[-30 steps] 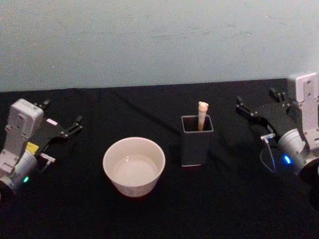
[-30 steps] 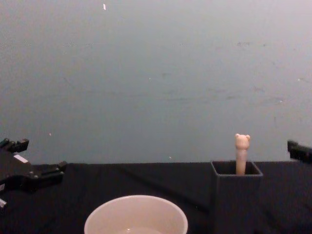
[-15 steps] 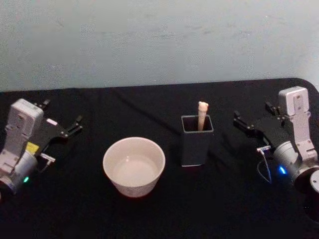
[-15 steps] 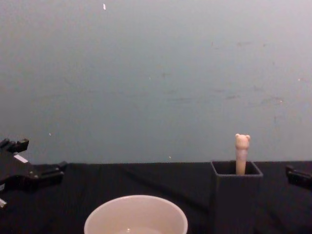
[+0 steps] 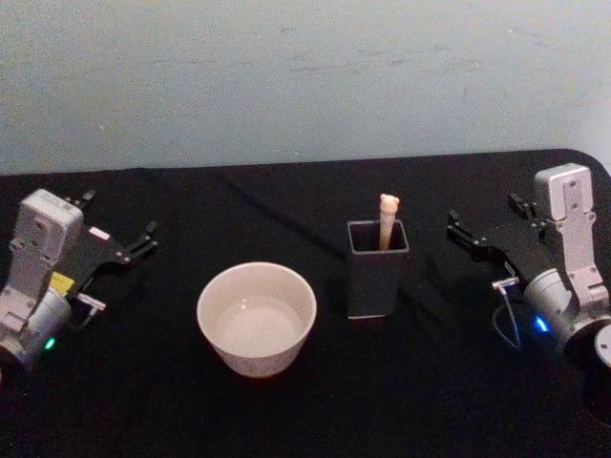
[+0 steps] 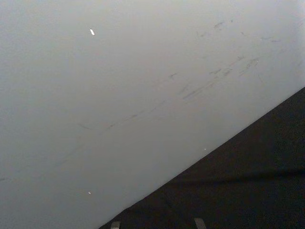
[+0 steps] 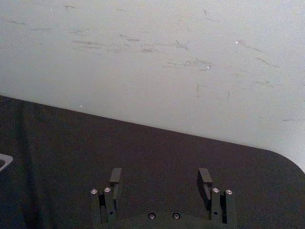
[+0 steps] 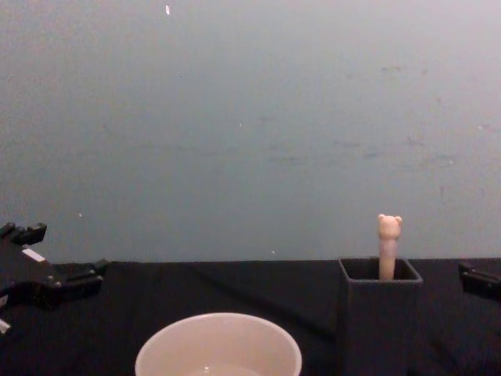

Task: Pick up the stirring spoon with one hand, stir inside the cup, then place it back in its original position.

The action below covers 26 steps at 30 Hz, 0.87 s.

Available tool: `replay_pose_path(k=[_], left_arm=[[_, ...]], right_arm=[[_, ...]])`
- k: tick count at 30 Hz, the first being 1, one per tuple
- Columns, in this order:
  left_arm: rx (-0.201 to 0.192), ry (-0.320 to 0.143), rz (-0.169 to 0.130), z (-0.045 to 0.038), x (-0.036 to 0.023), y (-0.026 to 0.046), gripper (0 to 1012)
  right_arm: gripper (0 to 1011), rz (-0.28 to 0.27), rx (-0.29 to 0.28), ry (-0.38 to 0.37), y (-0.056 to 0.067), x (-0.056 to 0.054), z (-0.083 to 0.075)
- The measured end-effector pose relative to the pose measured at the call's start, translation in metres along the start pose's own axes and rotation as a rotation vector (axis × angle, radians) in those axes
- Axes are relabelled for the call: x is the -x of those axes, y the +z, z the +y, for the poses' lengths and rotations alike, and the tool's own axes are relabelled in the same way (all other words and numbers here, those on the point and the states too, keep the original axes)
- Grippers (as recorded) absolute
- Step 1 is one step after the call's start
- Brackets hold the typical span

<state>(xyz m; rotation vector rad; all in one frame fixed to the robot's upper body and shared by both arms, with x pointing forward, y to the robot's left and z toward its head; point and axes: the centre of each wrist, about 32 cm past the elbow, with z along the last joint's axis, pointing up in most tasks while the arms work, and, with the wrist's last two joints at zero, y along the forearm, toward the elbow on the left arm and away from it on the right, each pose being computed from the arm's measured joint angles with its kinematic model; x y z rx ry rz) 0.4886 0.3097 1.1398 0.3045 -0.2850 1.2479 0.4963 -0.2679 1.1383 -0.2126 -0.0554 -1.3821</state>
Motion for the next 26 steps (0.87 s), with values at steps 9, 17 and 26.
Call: replay_pose_path(k=[9, 17, 26], left_arm=[[0.000, 0.000, 0.000, 0.0000, 0.0000, 0.0000, 1001], [0.000, 0.000, 0.000, 0.0000, 0.0000, 0.0000, 1001], [0.000, 0.000, 0.000, 0.0000, 0.0000, 0.0000, 1001]], right_arm=[[1002, 0.001, 0.000, 0.000, 0.0003, -0.0001, -0.0002], [1002, 0.001, 0.000, -0.001, 0.0005, -0.0002, -0.0003], [1002, 0.002, -0.001, -0.001, 0.0007, -0.0002, -0.0003]])
